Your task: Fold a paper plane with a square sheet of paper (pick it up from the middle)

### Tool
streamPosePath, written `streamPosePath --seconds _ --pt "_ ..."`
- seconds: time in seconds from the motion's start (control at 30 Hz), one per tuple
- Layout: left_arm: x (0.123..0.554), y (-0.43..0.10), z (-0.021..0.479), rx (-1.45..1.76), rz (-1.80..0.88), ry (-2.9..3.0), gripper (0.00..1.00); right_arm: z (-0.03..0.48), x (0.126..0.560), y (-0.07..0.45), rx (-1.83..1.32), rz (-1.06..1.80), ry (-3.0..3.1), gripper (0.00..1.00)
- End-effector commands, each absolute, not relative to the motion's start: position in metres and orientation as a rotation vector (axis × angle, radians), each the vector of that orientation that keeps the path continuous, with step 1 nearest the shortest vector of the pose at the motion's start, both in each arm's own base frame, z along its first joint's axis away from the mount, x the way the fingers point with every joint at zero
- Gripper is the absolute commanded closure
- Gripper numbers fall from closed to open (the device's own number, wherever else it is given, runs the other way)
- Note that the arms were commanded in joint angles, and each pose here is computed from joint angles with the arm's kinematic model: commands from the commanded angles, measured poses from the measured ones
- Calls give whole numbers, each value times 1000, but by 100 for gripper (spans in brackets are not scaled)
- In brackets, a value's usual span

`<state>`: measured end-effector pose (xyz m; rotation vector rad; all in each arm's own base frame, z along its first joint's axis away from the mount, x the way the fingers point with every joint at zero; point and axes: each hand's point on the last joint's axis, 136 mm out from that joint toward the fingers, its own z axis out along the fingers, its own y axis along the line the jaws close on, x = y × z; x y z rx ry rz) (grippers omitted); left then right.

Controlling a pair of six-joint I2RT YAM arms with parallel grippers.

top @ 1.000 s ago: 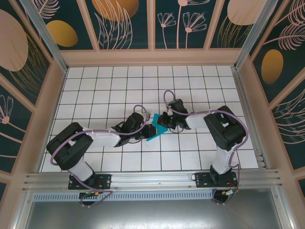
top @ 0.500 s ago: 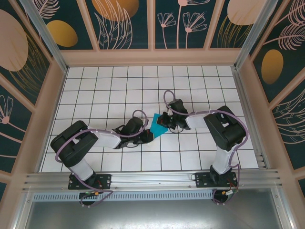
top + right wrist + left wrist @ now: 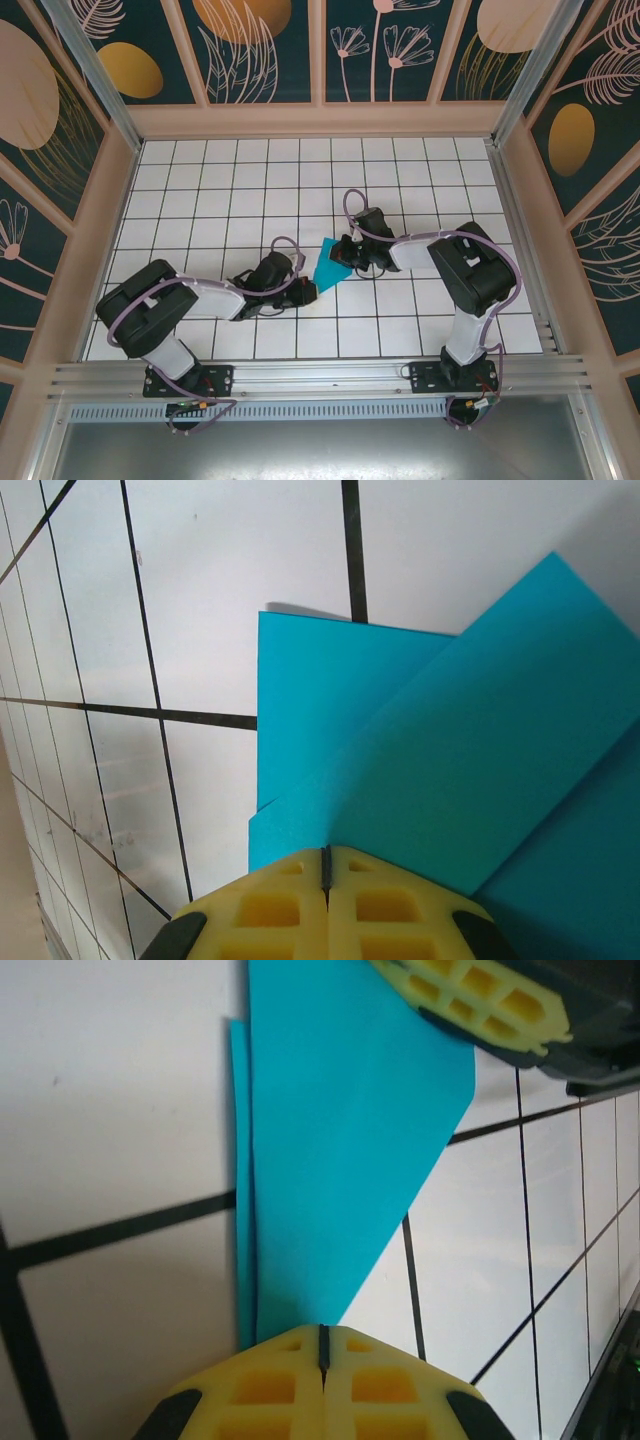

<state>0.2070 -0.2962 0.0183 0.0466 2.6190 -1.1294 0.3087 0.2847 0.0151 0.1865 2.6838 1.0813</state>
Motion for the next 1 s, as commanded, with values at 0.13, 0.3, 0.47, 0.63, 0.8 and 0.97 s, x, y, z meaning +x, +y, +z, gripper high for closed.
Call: streamPosePath --seconds 0.13,0.3,0.47,0.63,0.8,0.97 --pt "188 -292 29 123 -1149 2663 96 -39 280 232 349 756 2882 100" --pt "218 -295 58 91 -1092 2517 95 -32 284 237 319 792 2857 100" --pt "231 -305 60 74 -1097 2494 98 -24 288 243 282 836 2834 100" --pt "239 -301 39 41 -981 2560 100 -18 290 247 255 862 2817 100" --pt "228 -301 19 42 -990 2638 100 -6 296 253 225 902 2782 100" --pt "214 -305 9 74 -1060 2686 100 13 306 264 167 960 2727 100"
